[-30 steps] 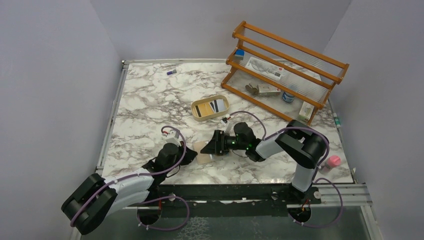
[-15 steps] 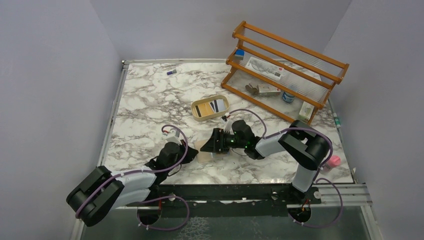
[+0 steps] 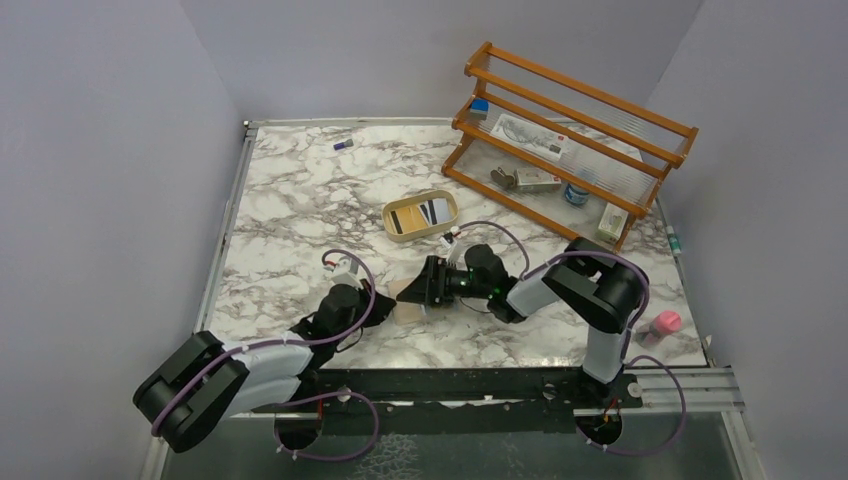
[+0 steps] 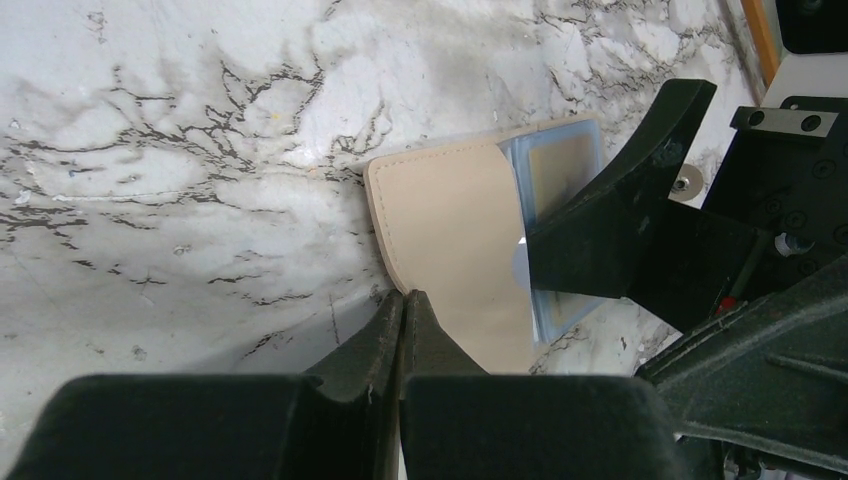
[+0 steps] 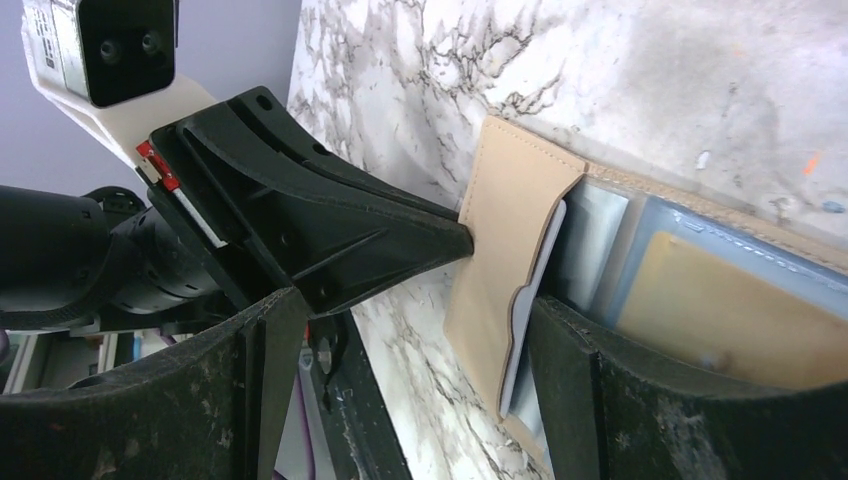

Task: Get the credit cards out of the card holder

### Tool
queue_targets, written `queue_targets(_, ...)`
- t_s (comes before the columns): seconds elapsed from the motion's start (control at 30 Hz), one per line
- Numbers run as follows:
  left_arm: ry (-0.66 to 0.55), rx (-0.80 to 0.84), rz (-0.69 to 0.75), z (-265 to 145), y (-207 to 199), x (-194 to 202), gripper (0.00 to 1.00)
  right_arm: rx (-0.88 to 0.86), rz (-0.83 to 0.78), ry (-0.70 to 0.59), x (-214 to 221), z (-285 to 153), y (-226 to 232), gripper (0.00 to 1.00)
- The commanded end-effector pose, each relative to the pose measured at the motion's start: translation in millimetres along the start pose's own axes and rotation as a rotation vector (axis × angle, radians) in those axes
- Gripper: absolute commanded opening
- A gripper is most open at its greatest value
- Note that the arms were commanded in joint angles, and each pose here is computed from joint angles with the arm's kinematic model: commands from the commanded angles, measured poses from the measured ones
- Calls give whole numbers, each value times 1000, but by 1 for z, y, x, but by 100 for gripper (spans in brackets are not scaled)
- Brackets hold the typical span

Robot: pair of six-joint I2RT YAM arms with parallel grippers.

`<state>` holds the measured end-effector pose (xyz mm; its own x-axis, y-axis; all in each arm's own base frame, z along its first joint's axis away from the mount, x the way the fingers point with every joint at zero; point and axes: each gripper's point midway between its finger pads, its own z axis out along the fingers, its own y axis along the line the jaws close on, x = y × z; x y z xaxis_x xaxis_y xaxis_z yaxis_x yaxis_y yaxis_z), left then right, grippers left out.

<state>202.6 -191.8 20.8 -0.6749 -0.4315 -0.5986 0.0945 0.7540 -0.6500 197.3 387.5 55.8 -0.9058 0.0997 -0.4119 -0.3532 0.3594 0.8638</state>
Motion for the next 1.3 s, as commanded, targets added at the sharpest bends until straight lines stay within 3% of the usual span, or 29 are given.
queue_targets(0.0,72,-84,10,-9,28,23,0,12,68,161,48,8,-1,84)
queue_targets(0.5,-4,-6,-11,-11,-5,-6,0,104,151,232,71,20,-5,83)
queue_targets(1.27,-11,-81,27,-20,9,-9,0,92,115,153,32,-5,23,76)
